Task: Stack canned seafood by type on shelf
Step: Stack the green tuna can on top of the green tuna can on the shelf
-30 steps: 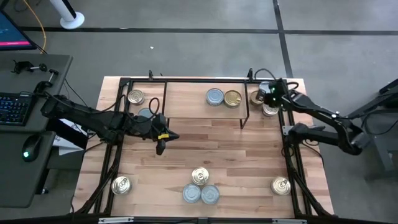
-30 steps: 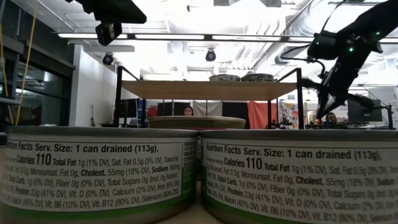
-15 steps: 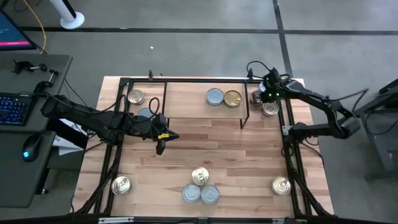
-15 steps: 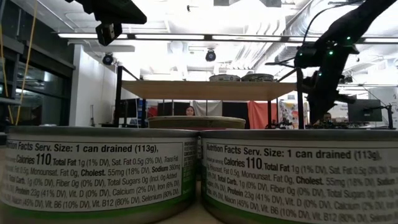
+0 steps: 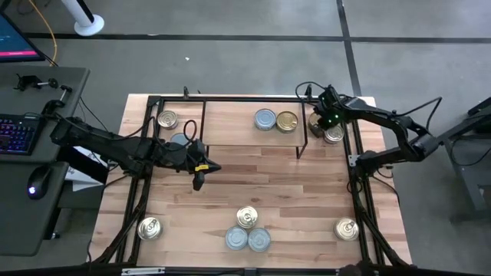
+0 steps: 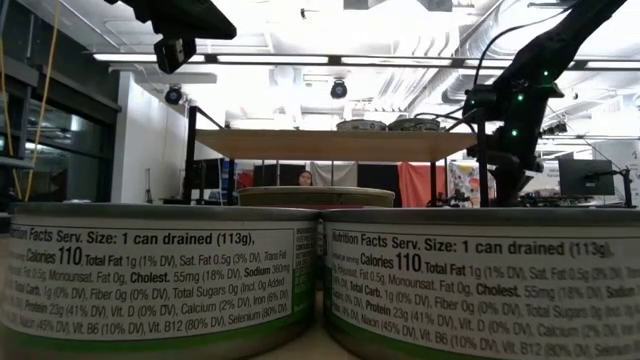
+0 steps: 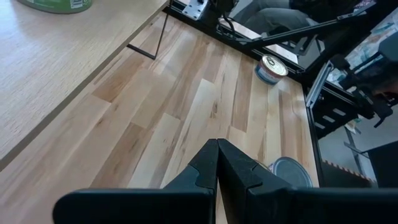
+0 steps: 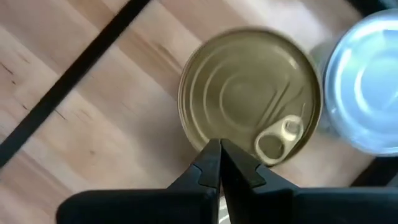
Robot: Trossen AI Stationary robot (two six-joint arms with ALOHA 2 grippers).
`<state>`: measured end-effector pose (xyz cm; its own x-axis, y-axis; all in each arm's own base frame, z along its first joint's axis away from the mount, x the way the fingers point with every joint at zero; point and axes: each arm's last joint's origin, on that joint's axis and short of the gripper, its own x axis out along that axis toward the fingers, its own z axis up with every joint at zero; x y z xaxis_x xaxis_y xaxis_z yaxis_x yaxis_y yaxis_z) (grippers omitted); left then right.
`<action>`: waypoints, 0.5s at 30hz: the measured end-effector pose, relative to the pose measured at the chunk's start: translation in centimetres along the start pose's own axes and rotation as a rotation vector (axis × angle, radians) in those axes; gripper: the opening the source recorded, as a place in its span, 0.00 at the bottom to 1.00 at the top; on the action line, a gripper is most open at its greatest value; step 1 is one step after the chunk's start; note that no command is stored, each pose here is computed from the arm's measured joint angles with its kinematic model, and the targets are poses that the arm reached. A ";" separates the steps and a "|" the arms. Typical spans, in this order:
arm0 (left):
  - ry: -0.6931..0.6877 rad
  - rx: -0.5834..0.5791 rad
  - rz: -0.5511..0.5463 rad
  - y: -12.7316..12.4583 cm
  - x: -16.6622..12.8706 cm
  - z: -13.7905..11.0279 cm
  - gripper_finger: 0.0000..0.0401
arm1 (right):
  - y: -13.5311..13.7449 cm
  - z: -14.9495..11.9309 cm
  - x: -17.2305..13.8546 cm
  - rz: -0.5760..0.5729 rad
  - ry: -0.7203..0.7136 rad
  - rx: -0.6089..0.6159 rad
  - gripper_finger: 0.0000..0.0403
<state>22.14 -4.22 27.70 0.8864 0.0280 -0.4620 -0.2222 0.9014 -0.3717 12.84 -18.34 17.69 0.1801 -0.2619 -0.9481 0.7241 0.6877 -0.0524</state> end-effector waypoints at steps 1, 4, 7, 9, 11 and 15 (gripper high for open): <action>0.000 0.000 0.000 0.0 0.0 0.0 0.00 | 0.0 0.1 0.0 -0.003 -0.011 -0.013 0.00; 0.000 0.000 0.000 0.0 0.0 0.0 0.00 | -0.1 0.3 0.0 -0.010 -0.030 -0.065 0.00; 0.000 0.000 0.001 0.0 0.0 0.0 0.00 | -0.1 0.3 0.0 -0.012 -0.033 -0.130 0.00; -0.001 0.000 0.002 0.0 0.0 0.0 0.00 | -0.1 0.4 0.0 -0.013 -0.034 -0.176 0.00; -0.002 0.000 0.004 0.0 0.0 0.0 0.00 | -0.1 0.5 0.0 -0.017 -0.046 -0.221 0.00; -0.002 -0.004 0.004 0.0 0.0 0.0 0.00 | -0.1 0.7 0.1 -0.024 -0.063 -0.267 0.00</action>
<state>22.15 -4.21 27.69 0.8864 0.0322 -0.4619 -0.2273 0.8993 -0.3736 13.25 -18.95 17.85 0.2125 -0.3163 -0.9245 0.5287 0.8329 -0.1635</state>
